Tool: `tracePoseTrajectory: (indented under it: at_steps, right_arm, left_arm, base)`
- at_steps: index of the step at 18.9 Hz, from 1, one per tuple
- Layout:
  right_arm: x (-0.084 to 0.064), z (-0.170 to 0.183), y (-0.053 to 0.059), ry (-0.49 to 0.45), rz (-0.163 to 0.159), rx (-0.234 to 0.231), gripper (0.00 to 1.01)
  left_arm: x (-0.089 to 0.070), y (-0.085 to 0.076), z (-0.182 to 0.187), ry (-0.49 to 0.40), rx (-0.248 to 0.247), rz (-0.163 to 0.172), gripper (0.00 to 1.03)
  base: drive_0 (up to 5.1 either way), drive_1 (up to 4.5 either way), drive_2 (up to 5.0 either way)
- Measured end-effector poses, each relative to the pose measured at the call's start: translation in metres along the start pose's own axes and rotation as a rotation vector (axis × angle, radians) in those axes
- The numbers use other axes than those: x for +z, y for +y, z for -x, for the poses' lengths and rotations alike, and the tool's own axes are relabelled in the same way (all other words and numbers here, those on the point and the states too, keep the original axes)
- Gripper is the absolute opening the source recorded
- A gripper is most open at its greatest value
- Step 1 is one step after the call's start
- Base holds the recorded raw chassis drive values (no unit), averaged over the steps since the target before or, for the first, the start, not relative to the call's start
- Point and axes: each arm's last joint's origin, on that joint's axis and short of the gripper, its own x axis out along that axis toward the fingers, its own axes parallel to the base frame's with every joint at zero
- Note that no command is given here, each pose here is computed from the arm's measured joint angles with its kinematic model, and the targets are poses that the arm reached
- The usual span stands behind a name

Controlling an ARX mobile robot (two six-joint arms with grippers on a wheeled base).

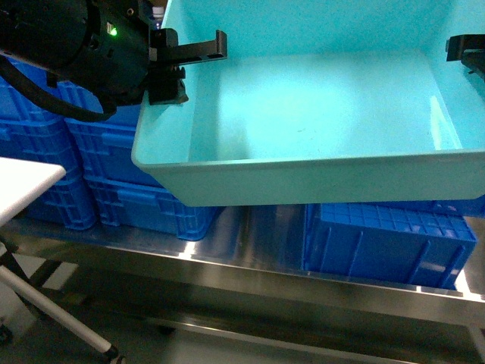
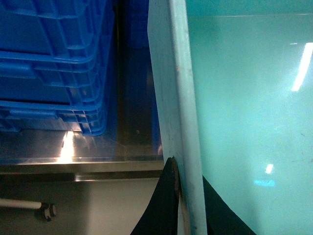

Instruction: Stack blue boxes stably on right

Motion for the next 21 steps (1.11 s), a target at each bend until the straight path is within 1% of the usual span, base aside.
tracePoseTrajectory:
  at_steps: [9,12,16,17,21]
  right_arm:
    - [-0.0001,0.0003,-0.0007,0.000,-0.001,-0.002,0.07]
    - [-0.0002,0.0004,-0.0008,0.002,-0.001,-0.003,0.07]
    - [0.0000,0.0005,-0.0022,0.000,-0.001,-0.005,0.07]
    - [0.0000,0.0004,0.0000,0.000,0.000,0.000,0.07]
    - [0.0000,0.0004,-0.0001,-0.001,0.000,0.000,0.07]
  left_arm:
    - [-0.0002,-0.0011,0.0005,-0.001,-0.003,-0.001,0.02]
    - [-0.0002,-0.0011,0.0005,-0.003,0.004,-0.002,0.02]
    - [-0.0005,-0.0019,0.0005,-0.001,-0.001,-0.002,0.02]
    - [-0.0004,-0.0009,0.0005,0.000,0.001,-0.001,0.02]
    - [-0.0003,-0.0005,0.0007,0.000,0.001,-0.001,0.02]
  base:
    - [4.7,-3.68,-0.8]
    - [0.0,0.00,0.0]
    - [0.0,0.27,-0.2]
    - [0.0,4.08,-4.1]
    - [-0.2,3.94,-4.3]
